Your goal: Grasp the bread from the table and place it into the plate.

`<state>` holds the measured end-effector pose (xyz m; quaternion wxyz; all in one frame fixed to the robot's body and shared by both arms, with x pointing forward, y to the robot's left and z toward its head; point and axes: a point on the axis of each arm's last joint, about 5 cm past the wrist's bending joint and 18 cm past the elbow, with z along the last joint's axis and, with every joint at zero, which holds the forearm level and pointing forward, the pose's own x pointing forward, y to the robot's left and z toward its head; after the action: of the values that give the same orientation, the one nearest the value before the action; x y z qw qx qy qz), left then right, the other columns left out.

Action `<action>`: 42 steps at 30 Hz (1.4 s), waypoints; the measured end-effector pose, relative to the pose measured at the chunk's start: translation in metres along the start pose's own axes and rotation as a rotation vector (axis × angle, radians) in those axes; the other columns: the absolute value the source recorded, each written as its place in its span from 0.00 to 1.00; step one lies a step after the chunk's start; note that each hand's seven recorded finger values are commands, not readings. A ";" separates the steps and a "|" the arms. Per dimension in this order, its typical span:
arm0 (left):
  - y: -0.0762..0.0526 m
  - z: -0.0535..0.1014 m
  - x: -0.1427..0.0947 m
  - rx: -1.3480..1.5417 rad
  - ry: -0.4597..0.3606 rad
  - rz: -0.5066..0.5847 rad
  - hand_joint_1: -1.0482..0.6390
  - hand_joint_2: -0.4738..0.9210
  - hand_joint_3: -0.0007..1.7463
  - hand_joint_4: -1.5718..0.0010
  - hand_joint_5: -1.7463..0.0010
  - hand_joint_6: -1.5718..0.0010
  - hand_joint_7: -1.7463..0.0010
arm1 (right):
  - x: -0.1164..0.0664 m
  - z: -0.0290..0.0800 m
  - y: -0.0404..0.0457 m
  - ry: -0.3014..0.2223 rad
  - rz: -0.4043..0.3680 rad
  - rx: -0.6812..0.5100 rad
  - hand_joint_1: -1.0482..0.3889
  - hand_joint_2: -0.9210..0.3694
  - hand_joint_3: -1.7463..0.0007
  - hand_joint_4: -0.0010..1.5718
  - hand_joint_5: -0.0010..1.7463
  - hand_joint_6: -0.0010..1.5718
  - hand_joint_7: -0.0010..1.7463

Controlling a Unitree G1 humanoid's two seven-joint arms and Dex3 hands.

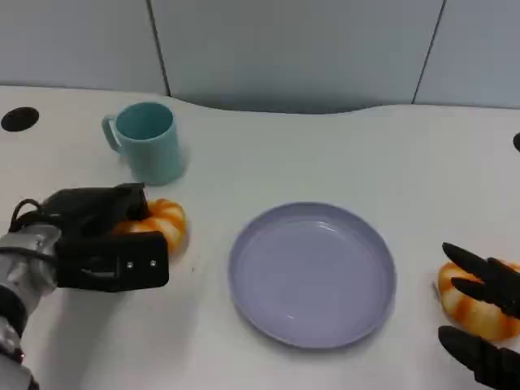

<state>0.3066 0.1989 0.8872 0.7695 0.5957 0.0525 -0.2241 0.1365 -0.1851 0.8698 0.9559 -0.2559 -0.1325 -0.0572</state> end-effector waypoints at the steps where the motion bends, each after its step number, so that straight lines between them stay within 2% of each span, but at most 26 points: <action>1: 0.000 -0.001 -0.001 -0.011 0.001 -0.005 0.52 0.94 0.18 0.61 0.00 0.68 0.00 | 0.000 0.000 -0.0003 -0.001 0.001 -0.002 0.46 0.00 0.79 0.54 0.03 0.41 0.00; 8: 0.011 -0.011 -0.008 -0.142 -0.045 0.059 0.51 0.88 0.15 0.54 0.00 0.64 0.00 | -0.002 -0.002 -0.0009 -0.003 0.009 -0.005 0.46 0.00 0.79 0.53 0.03 0.41 0.00; 11: 0.013 -0.015 -0.013 -0.229 -0.106 0.071 0.52 0.87 0.14 0.53 0.00 0.63 0.00 | -0.003 -0.002 -0.0009 0.007 0.013 -0.002 0.46 0.00 0.79 0.54 0.04 0.41 0.00; 17: 0.029 -0.020 -0.024 -0.366 -0.272 0.165 0.54 0.88 0.13 0.54 0.00 0.64 0.00 | -0.001 -0.002 0.0007 0.003 0.030 0.004 0.46 0.00 0.79 0.58 0.06 0.41 0.00; 20: 0.031 -0.022 -0.030 -0.420 -0.347 0.193 0.51 0.90 0.12 0.54 0.00 0.65 0.00 | 0.000 -0.004 0.0016 0.007 0.041 0.005 0.46 0.00 0.78 0.58 0.06 0.41 0.00; 26: 0.036 -0.022 -0.041 -0.522 -0.513 0.203 0.52 0.91 0.10 0.53 0.00 0.64 0.00 | 0.001 -0.004 0.0015 0.005 0.052 0.009 0.47 0.00 0.78 0.55 0.06 0.41 0.00; 33: 0.049 -0.004 -0.044 -0.560 -0.696 0.167 0.53 0.94 0.08 0.55 0.00 0.67 0.00 | -0.004 -0.004 0.0005 0.020 0.051 0.011 0.46 0.00 0.78 0.53 0.05 0.40 0.00; 38: 0.050 0.010 -0.039 -0.542 -0.757 0.137 0.56 0.95 0.07 0.55 0.00 0.67 0.00 | -0.008 -0.002 -0.0011 0.031 0.045 0.008 0.46 0.00 0.78 0.53 0.06 0.41 0.00; 42: 0.051 0.030 -0.027 -0.500 -0.817 0.068 0.54 0.95 0.06 0.55 0.00 0.68 0.00 | -0.012 -0.001 -0.0017 0.040 0.040 0.006 0.47 0.00 0.79 0.54 0.06 0.41 0.00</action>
<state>0.2975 0.1877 0.9509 0.8538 0.2569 -0.2211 -0.3951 0.1250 -0.1866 0.8666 0.9601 -0.2542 -0.1083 -0.0428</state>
